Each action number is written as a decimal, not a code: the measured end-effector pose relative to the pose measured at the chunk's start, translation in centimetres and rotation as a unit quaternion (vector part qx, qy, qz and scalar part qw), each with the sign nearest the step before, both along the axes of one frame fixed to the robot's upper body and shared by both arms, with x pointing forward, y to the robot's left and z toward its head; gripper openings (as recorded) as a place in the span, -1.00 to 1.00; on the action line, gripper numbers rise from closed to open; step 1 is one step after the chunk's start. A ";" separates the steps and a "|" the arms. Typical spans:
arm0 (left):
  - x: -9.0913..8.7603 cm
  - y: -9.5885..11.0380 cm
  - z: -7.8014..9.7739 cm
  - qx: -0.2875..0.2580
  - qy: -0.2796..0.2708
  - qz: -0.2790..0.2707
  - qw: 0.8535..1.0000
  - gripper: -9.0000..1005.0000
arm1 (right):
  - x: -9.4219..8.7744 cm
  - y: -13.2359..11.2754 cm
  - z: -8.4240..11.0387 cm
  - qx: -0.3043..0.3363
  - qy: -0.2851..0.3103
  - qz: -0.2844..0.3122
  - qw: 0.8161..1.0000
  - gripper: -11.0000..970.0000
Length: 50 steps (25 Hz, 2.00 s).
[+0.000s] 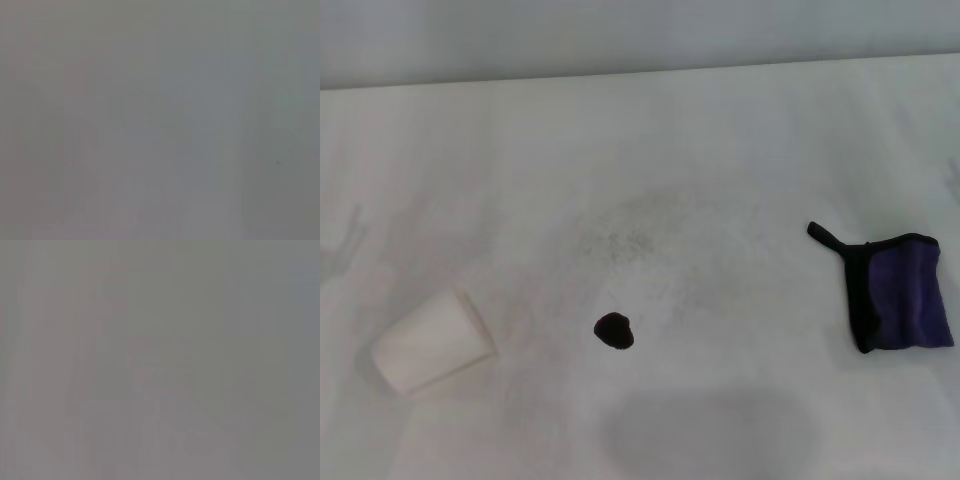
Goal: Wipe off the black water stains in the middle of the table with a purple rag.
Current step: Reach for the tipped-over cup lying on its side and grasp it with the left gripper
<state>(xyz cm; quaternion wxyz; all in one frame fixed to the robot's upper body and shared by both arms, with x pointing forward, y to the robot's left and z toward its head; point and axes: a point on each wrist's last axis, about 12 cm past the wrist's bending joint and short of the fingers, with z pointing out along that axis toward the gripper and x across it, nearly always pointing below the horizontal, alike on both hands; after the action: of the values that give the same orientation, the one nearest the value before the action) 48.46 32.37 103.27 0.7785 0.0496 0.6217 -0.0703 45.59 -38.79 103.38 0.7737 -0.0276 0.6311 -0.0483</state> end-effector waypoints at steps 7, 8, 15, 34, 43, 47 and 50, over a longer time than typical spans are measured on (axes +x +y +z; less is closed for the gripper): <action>0.0 -0.1 -0.2 -0.003 0.008 0.000 1.000 0.78 | -0.1 0.2 0.0 0.008 -0.002 0.005 1.000 0.80; 0.0 -0.1 -0.3 -0.005 0.010 0.001 1.000 0.78 | -0.2 0.2 0.0 0.008 -0.003 0.005 1.000 0.80; 0.4 -0.3 -0.3 -0.006 0.016 -0.002 1.000 0.76 | -0.8 0.4 -0.4 0.014 0.005 0.006 1.000 0.80; 2.2 0.3 -0.6 -0.027 0.078 -0.030 0.996 0.76 | -0.4 0.4 -1.0 0.027 0.027 0.002 0.999 0.80; 5.6 1.6 1.2 -0.032 0.168 -0.101 0.980 0.76 | 0.2 0.5 -1.3 0.028 0.044 0.001 0.999 0.80; 6.5 2.6 3.0 -0.021 0.216 -0.160 0.963 0.76 | 0.3 0.5 -1.2 0.027 0.043 0.002 0.999 0.80; 7.1 3.4 4.3 -0.013 0.264 -0.190 0.945 0.76 | 0.5 0.6 -1.2 0.027 0.044 0.002 0.999 0.80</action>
<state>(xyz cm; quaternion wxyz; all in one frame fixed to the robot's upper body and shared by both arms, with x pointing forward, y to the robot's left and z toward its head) 55.56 35.76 107.58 0.5588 0.1366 0.7833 -0.2357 46.08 -38.20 102.19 0.7456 -0.0098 0.6657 -0.0281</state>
